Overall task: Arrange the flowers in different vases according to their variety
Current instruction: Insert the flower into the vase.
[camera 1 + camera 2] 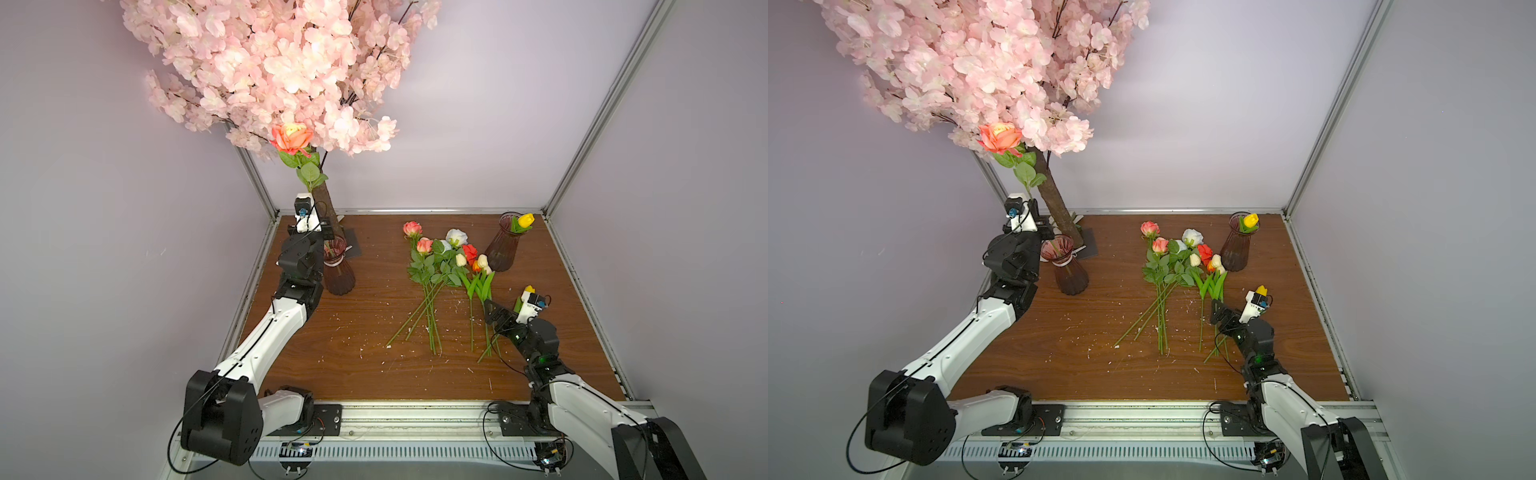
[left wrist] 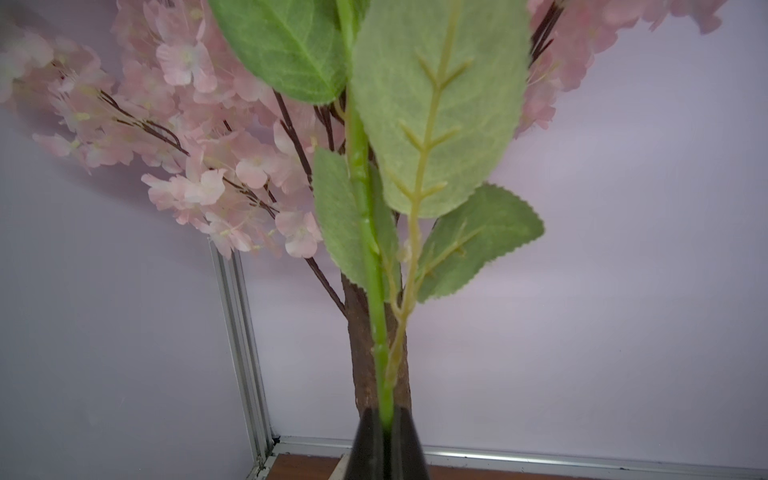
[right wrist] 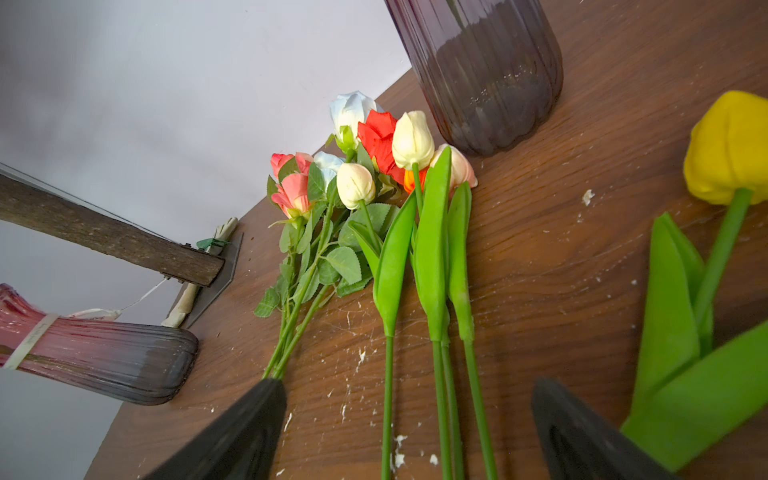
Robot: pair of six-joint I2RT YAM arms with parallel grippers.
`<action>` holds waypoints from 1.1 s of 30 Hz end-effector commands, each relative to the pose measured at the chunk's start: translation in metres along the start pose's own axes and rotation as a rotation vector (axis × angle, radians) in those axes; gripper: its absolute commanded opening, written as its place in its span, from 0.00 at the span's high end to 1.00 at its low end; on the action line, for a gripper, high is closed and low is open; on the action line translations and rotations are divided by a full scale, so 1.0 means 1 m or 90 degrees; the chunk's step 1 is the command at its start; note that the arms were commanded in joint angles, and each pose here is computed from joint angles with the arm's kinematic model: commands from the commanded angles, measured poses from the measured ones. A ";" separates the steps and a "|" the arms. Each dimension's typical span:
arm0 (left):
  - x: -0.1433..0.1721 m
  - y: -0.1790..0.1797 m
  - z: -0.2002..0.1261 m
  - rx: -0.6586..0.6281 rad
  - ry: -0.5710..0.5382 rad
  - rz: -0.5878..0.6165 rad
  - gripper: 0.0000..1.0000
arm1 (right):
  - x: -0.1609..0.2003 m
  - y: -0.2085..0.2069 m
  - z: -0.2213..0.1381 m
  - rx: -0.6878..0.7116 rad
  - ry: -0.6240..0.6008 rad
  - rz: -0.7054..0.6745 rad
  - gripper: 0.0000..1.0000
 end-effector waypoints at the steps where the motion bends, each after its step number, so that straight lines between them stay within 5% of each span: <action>1: 0.006 0.001 0.000 0.014 0.010 -0.034 0.99 | -0.012 0.012 0.002 -0.032 -0.028 0.001 0.01; 5: 0.022 -0.001 0.003 0.009 0.049 -0.041 0.95 | -0.012 0.012 0.002 -0.033 -0.025 0.000 0.01; 8: 0.032 -0.003 0.007 0.010 0.081 -0.043 0.79 | -0.013 0.012 0.002 -0.033 -0.028 0.000 0.01; 13: 0.036 -0.006 0.010 0.020 0.120 -0.055 0.66 | -0.013 0.012 0.002 -0.035 -0.028 0.000 0.00; 23: -0.002 0.002 0.004 0.001 0.123 -0.075 0.00 | -0.013 0.012 0.002 -0.036 -0.026 0.002 0.00; 33: -0.019 -0.012 -0.027 0.036 0.194 -0.082 0.01 | -0.020 0.034 0.003 -0.119 0.028 -0.061 0.00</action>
Point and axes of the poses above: each gripper's point midway between its finger pads, its own z axis out along the fingers, its own y axis along the line the jaws close on, x = y × z, the point moved 10 cm from there along -z, back along the fingers, and after that the axes turned 3 degrees about z, right-handed, at the moved point
